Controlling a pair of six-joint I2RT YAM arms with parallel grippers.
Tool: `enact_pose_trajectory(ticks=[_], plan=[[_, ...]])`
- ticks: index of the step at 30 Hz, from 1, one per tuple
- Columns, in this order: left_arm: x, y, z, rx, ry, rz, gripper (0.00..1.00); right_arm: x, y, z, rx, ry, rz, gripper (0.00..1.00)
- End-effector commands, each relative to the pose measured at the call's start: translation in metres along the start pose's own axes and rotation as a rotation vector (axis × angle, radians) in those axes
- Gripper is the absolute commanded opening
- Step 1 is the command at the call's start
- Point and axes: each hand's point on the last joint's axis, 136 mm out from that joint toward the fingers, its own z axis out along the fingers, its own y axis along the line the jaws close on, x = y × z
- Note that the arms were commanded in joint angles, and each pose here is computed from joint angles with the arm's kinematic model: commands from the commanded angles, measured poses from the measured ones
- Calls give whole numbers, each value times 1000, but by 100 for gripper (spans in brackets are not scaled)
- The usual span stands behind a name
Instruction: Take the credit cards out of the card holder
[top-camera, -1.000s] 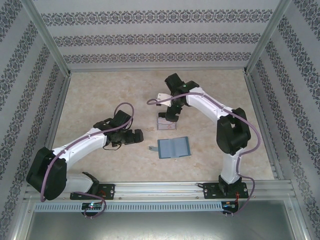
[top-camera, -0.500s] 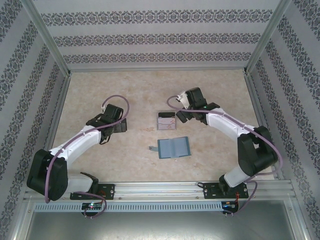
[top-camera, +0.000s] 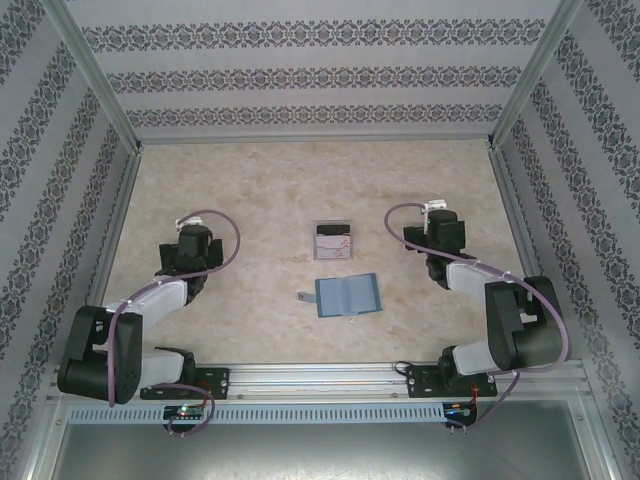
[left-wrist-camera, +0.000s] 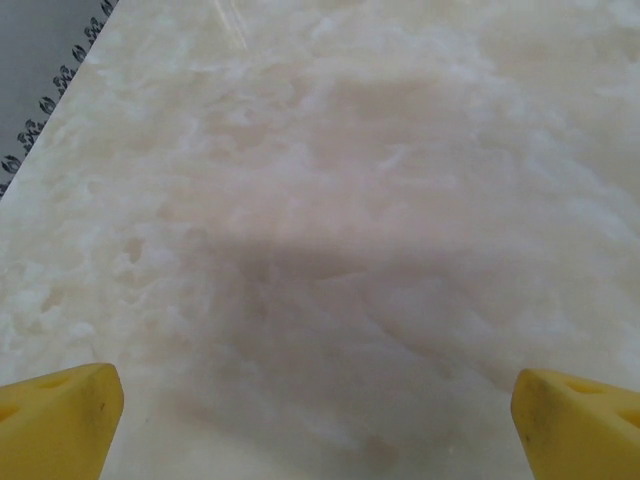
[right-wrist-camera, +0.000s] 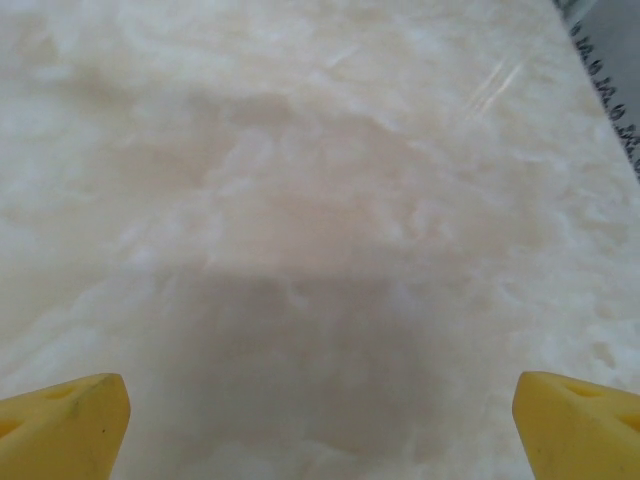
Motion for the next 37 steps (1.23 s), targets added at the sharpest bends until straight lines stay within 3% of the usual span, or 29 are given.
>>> enact_pose_trajectory(ticks=[1, 7, 14, 18, 20, 25, 37], plan=[[-51, -9, 2, 103, -224, -78, 100, -40, -8, -4, -48, -221, 163, 98], [-67, -18, 20, 186, -297, -99, 100, -28, -12, 0, -34, -266, 193, 98], [-63, -27, 35, 239, -238, -83, 100, -27, -10, 0, -39, -272, 185, 98], [-54, -41, 33, 311, -290, -51, 100, -27, -10, -1, -39, -274, 185, 98], [-53, -33, 30, 277, -351, -80, 100, -27, -10, -1, -38, -274, 184, 98], [-52, -30, 34, 191, -317, -57, 100, -28, -10, -1, -40, -274, 185, 98], [-52, -32, 30, 205, -338, -51, 100, -30, 6, -2, -122, -277, 137, 98]])
